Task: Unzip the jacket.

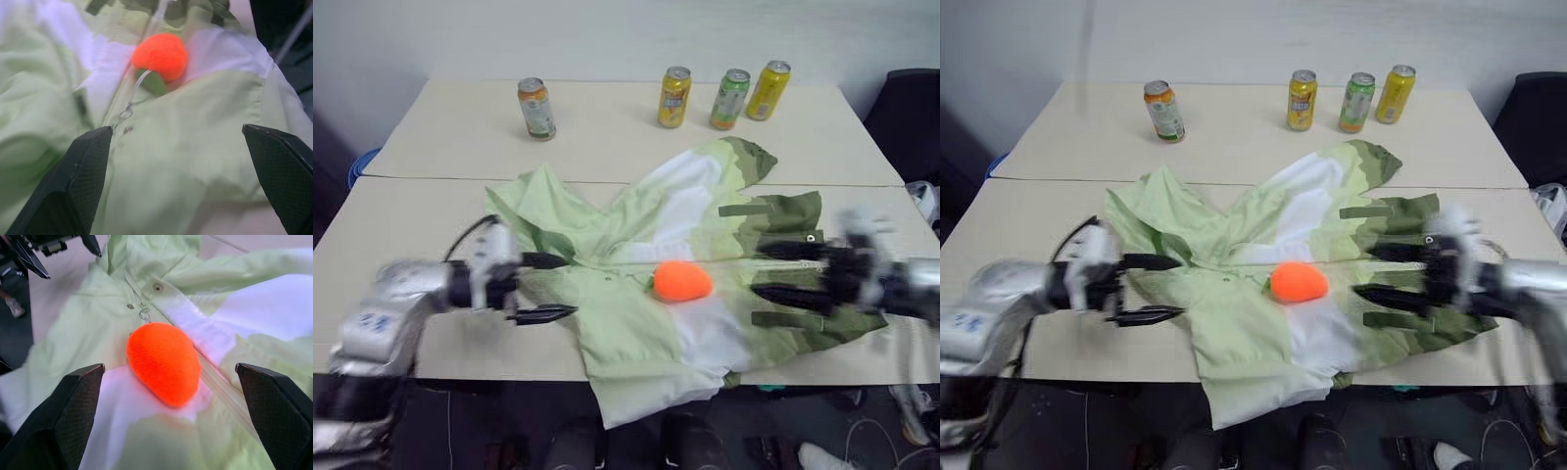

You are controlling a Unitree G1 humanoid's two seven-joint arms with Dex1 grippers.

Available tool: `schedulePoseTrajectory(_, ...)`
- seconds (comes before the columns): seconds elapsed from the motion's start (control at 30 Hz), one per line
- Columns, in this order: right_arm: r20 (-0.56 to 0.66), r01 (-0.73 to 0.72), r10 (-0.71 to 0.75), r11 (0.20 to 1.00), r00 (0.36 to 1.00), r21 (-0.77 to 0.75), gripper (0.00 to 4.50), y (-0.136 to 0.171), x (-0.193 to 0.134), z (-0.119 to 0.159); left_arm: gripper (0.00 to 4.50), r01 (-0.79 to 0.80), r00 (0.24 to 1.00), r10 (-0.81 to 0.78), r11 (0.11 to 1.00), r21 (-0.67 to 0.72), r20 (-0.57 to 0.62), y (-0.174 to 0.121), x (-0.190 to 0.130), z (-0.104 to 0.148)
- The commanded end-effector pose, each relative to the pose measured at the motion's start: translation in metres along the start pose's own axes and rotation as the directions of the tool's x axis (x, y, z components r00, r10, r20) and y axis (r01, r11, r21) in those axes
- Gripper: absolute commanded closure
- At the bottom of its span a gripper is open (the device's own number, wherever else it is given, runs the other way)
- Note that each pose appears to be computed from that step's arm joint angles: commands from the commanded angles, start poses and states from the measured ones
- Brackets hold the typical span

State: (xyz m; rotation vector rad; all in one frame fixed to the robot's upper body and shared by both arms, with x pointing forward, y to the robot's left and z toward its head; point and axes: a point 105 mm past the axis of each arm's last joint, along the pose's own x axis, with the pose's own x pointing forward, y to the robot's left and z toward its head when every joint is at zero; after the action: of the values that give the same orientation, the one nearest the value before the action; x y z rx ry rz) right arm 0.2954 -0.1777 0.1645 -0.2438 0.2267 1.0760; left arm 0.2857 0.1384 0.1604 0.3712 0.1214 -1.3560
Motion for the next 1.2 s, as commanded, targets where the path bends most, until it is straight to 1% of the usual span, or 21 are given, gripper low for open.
schedulePoseTrajectory(0.03, -0.084, 0.074, -0.087, 0.987, 0.993, -0.145, 0.00, -0.016, 0.035, -0.015, 0.02, -0.027, 0.999, 0.030, 0.994, 0.103, -0.029, 0.026, 0.017, -0.006)
schedulePoseTrajectory(0.13, -0.104, 0.009, -0.024, 0.990, 0.994, -0.139, 0.00, -0.012, 0.056, -0.020, 0.02, -0.044, 0.997, 0.053, 0.988, 0.148, -0.057, 0.043, 0.029, -0.015)
schedulePoseTrajectory(0.17, -0.105, -0.006, -0.009, 0.990, 0.994, -0.142, 0.00, -0.011, 0.060, -0.020, 0.02, -0.025, 0.995, 0.038, 0.989, 0.145, -0.087, 0.044, 0.032, -0.021)
schedulePoseTrajectory(0.23, -0.109, -0.060, 0.048, 0.992, 0.993, -0.114, 0.00, -0.005, 0.068, -0.021, 0.02, -0.035, 0.993, 0.050, 0.991, 0.133, -0.111, 0.050, 0.036, -0.029)
schedulePoseTrajectory(0.27, -0.098, -0.084, 0.073, 0.989, 0.993, -0.117, 0.18, -0.001, 0.072, -0.020, 0.01, -0.062, 0.988, 0.079, 0.989, 0.133, -0.130, 0.055, 0.036, -0.035)
schedulePoseTrajectory(0.33, -0.084, -0.095, 0.085, 0.988, 0.993, -0.120, 0.63, 0.001, 0.076, -0.019, 0.00, -0.116, 0.978, 0.134, 0.986, 0.119, -0.159, 0.063, 0.036, -0.045)
schedulePoseTrajectory(0.4, -0.052, -0.072, 0.066, 0.988, 0.996, -0.138, 1.23, -0.001, 0.078, -0.016, 0.00, -0.164, 0.968, 0.178, 0.982, 0.091, -0.180, 0.069, 0.035, -0.054)
schedulePoseTrajectory(0.47, -0.010, -0.055, 0.054, 0.987, 0.998, -0.150, 1.95, -0.002, 0.079, -0.011, 0.00, -0.186, 0.965, 0.194, 0.981, 0.060, -0.179, 0.070, 0.036, -0.059)
schedulePoseTrajectory(0.57, 0.064, -0.019, 0.027, 0.993, 0.998, -0.118, 3.04, -0.006, 0.073, -0.005, 0.00, -0.155, 0.968, 0.155, 0.988, 0.015, -0.200, 0.058, 0.036, -0.072)
schedulePoseTrajectory(0.6, 0.073, -0.016, 0.024, 0.995, 0.997, -0.103, 3.31, -0.007, 0.069, -0.006, 0.00, -0.150, 0.968, 0.147, 0.989, 0.001, -0.204, 0.054, 0.036, -0.075)
schedulePoseTrajectory(0.63, 0.091, -0.008, 0.017, 0.995, 0.996, -0.097, 3.69, -0.008, 0.063, -0.005, 0.00, -0.151, 0.967, 0.145, 0.989, -0.010, -0.208, 0.052, 0.035, -0.078)
schedulePoseTrajectory(0.7, 0.107, 0.052, -0.044, 0.995, 0.993, -0.080, 4.21, -0.019, 0.046, -0.005, 0.00, -0.164, 0.964, 0.154, 0.986, -0.027, -0.215, 0.049, 0.032, -0.083)
schedulePoseTrajectory(0.73, 0.108, 0.098, -0.089, 0.991, 0.990, -0.088, 4.40, -0.027, 0.035, -0.006, 0.00, -0.172, 0.962, 0.160, 0.984, -0.035, -0.220, 0.047, 0.031, -0.085)
schedulePoseTrajectory(0.83, 0.061, 0.267, -0.261, 0.957, 0.963, -0.114, 4.44, -0.056, -0.010, -0.015, 0.00, -0.188, 0.957, 0.169, 0.981, -0.057, -0.236, 0.042, 0.027, -0.093)
schedulePoseTrajectory(0.9, 0.002, 0.366, -0.369, 0.920, 0.929, -0.140, 4.44, -0.074, -0.043, -0.025, 0.00, -0.197, 0.954, 0.174, 0.978, -0.073, -0.245, 0.038, 0.025, -0.098)
schedulePoseTrajectory(0.93, -0.033, 0.446, -0.454, 0.883, 0.890, -0.146, 4.44, -0.087, -0.067, -0.032, 0.00, -0.201, 0.952, 0.175, 0.976, -0.082, -0.250, 0.036, 0.024, -0.101)
schedulePoseTrajectory(1.0, -0.083, 0.631, -0.646, 0.761, 0.759, -0.153, 4.44, -0.114, -0.119, -0.044, 0.00, -0.209, 0.949, 0.177, 0.973, -0.099, -0.261, 0.031, 0.022, -0.106)
schedulePoseTrajectory(1.07, -0.128, 0.742, -0.762, 0.648, 0.635, -0.171, 4.44, -0.129, -0.159, -0.053, 0.00, -0.210, 0.946, 0.172, 0.971, -0.113, -0.276, 0.027, 0.021, -0.112)
schedulePoseTrajectory(1.13, -0.158, 0.828, -0.855, 0.517, 0.493, -0.217, 4.44, -0.140, -0.195, -0.058, 0.00, -0.192, 0.942, 0.137, 0.969, -0.155, -0.307, 0.020, 0.020, -0.119)
schedulePoseTrajectory(1.2, -0.151, 0.906, -0.938, 0.341, 0.312, -0.250, 4.44, -0.150, -0.232, -0.054, 0.00, -0.189, 0.938, 0.128, 0.968, -0.165, -0.323, 0.016, 0.019, -0.122)
